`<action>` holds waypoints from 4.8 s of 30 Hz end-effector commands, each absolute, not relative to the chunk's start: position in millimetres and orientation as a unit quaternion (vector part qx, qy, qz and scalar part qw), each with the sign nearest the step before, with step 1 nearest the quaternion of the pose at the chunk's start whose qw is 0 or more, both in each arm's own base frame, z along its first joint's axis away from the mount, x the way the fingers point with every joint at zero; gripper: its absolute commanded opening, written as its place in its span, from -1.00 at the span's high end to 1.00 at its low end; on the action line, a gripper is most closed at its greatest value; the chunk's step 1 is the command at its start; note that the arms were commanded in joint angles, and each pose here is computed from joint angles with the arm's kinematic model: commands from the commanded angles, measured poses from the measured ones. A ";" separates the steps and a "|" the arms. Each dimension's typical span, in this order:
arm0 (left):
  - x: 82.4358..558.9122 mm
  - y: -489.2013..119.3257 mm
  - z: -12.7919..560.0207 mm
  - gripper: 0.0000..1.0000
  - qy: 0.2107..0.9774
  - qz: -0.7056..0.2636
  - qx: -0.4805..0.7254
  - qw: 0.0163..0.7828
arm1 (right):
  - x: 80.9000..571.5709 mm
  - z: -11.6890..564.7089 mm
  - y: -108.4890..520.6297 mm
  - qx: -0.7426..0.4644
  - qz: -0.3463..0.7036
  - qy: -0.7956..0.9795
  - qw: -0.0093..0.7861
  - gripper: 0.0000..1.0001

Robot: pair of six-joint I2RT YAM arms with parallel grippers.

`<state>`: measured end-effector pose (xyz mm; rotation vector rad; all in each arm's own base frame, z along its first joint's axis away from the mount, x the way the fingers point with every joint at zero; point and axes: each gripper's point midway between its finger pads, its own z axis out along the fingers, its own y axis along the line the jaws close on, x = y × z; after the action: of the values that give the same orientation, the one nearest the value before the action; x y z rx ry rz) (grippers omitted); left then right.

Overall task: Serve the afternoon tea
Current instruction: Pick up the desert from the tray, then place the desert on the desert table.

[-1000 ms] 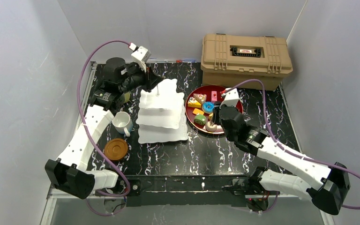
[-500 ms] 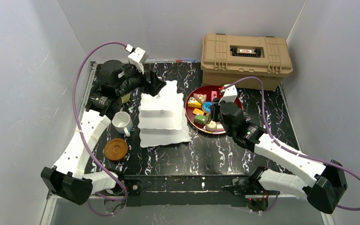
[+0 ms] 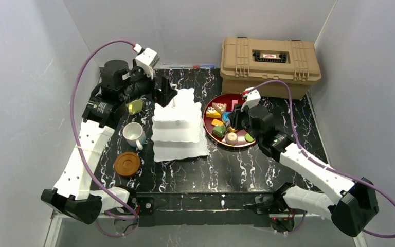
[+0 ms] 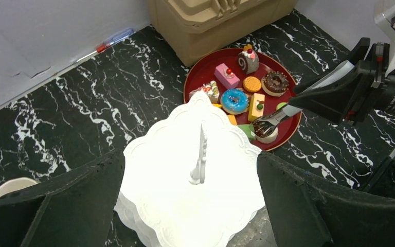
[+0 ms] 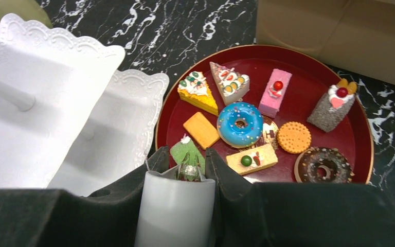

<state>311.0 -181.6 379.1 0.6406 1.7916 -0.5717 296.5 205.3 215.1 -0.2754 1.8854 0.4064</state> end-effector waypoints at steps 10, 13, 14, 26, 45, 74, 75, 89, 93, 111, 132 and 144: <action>311.5 -159.2 396.6 -0.96 0.758 -0.203 0.260 0.563 | 312.0 258.0 226.6 -0.147 0.201 0.761 0.599 0.25; 311.9 -159.3 397.5 -0.96 0.757 -0.205 0.258 0.565 | 309.8 262.9 225.5 -0.150 0.201 0.760 0.600 0.24; 311.7 -159.2 398.3 -0.96 0.756 -0.206 0.257 0.565 | 308.8 264.3 225.5 -0.152 0.202 0.760 0.599 0.24; 308.5 -158.7 401.6 -0.96 0.751 -0.207 0.258 0.571 | 311.5 261.9 230.2 -0.172 0.197 0.758 0.597 0.12; 313.2 -156.3 407.5 -0.97 0.746 -0.200 0.252 0.584 | 329.5 246.4 246.6 -0.176 0.213 0.757 0.593 -0.02; 312.3 -154.4 408.3 -0.96 0.746 -0.202 0.247 0.584 | 317.0 222.2 231.1 -0.179 0.210 0.744 0.608 0.56; 311.6 -154.8 407.6 -0.96 0.746 -0.203 0.248 0.583 | 316.9 229.8 228.9 -0.175 0.209 0.739 0.616 0.59; 308.3 -157.7 413.6 -0.96 0.740 -0.216 0.246 0.587 | 265.5 298.9 224.2 -0.168 0.285 0.707 0.625 0.65; 307.0 -158.2 412.4 -0.96 0.741 -0.218 0.246 0.586 | 248.6 298.2 239.7 -0.173 0.310 0.702 0.617 0.66; 304.9 -156.0 411.6 -0.96 0.739 -0.213 0.248 0.590 | 176.5 285.9 325.0 -0.224 0.308 0.680 0.627 0.70; 300.1 -157.7 405.3 -0.96 0.737 -0.219 0.255 0.586 | 146.6 288.3 418.2 -0.211 0.317 0.620 0.686 0.73; 299.5 -157.9 395.8 -0.96 0.743 -0.221 0.255 0.578 | 151.6 272.8 440.5 -0.206 0.299 0.595 0.717 0.74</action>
<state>305.5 -159.2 390.5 0.5869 1.7648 -0.5099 147.1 434.8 223.4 -0.6090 1.4253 0.6021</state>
